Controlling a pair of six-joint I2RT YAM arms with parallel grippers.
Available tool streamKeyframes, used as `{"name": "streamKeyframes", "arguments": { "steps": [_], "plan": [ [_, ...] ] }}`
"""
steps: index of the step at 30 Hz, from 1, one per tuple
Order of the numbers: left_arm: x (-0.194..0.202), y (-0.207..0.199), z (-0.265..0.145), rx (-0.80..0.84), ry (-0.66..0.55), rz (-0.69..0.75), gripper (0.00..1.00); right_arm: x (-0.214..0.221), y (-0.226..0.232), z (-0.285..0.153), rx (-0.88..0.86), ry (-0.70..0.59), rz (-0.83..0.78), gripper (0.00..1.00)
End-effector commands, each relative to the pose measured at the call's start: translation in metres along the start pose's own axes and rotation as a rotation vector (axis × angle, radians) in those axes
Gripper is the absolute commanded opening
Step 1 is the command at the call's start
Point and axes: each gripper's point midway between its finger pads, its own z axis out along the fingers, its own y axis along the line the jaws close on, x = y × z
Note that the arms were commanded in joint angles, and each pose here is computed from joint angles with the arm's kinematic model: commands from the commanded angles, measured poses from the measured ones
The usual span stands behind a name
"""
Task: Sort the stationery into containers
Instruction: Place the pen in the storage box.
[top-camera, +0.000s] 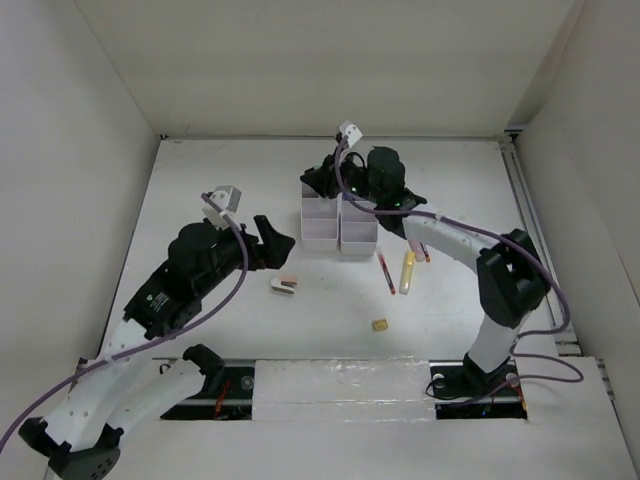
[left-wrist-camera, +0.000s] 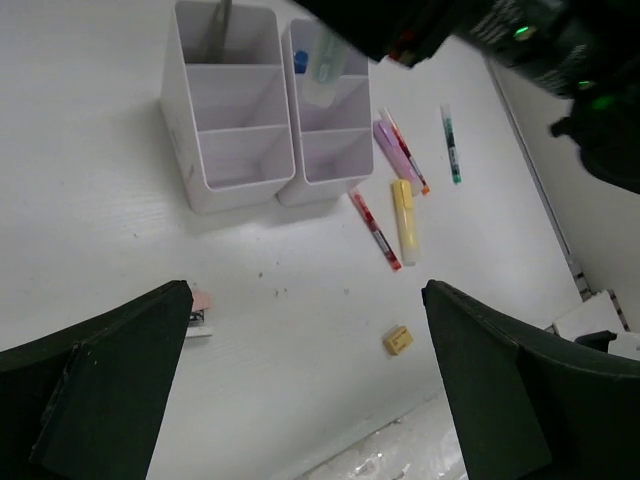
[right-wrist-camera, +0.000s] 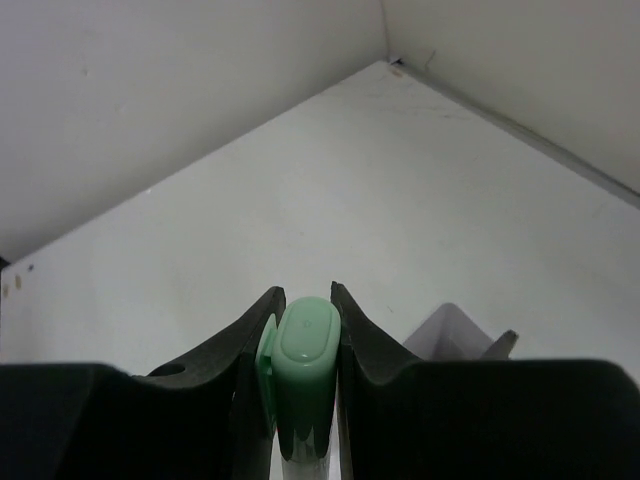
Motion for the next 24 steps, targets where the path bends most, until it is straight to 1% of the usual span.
{"name": "streamKeyframes", "arguments": {
  "steps": [1, 3, 4, 5, 6, 10, 12, 13, 14, 17, 20, 24],
  "plan": [
    [-0.017, 0.008, -0.033, -0.026, -0.087, 0.074, 1.0, -0.019, 0.028, 0.01, -0.278, -0.06, -0.218, 0.0],
    [-0.016, -0.003, -0.041, 0.052, -0.109, 0.085, 1.0, -0.015, 0.021, 0.017, -0.299, -0.05, -0.239, 0.0],
    [-0.014, -0.006, -0.048, 0.091, -0.133, 0.085, 1.0, -0.012, 0.017, 0.016, -0.317, -0.034, -0.234, 0.0],
    [-0.018, -0.011, -0.051, 0.122, -0.165, 0.085, 1.0, -0.018, 0.02, 0.019, -0.34, -0.044, -0.244, 0.0],
    [-0.018, -0.014, -0.055, 0.146, -0.168, 0.087, 1.0, -0.01, 0.011, 0.022, -0.344, -0.022, -0.24, 0.0],
    [-0.017, -0.028, -0.071, 0.25, -0.197, 0.132, 1.0, 0.014, 0.007, 0.03, -0.418, 0.07, -0.241, 0.0],
    [-0.017, -0.031, -0.074, 0.265, -0.2, 0.134, 1.0, 0.017, 0.003, 0.034, -0.418, 0.086, -0.257, 0.0],
    [-0.018, -0.031, -0.077, 0.271, -0.212, 0.134, 1.0, 0.027, -0.001, 0.036, -0.417, 0.102, -0.266, 0.0],
    [-0.021, -0.033, -0.081, 0.281, -0.233, 0.135, 1.0, 0.026, -0.001, 0.036, -0.417, 0.111, -0.27, 0.0],
    [-0.017, -0.035, -0.082, 0.299, -0.224, 0.148, 1.0, 0.043, -0.004, 0.041, -0.416, 0.159, -0.284, 0.0],
    [-0.018, -0.038, -0.083, 0.318, -0.228, 0.162, 1.0, 0.051, -0.011, 0.044, -0.398, 0.176, -0.301, 0.0],
    [-0.011, -0.051, -0.088, 0.401, -0.199, 0.196, 1.0, 0.069, -0.015, 0.046, -0.39, 0.217, -0.315, 0.0]
  ]
}}
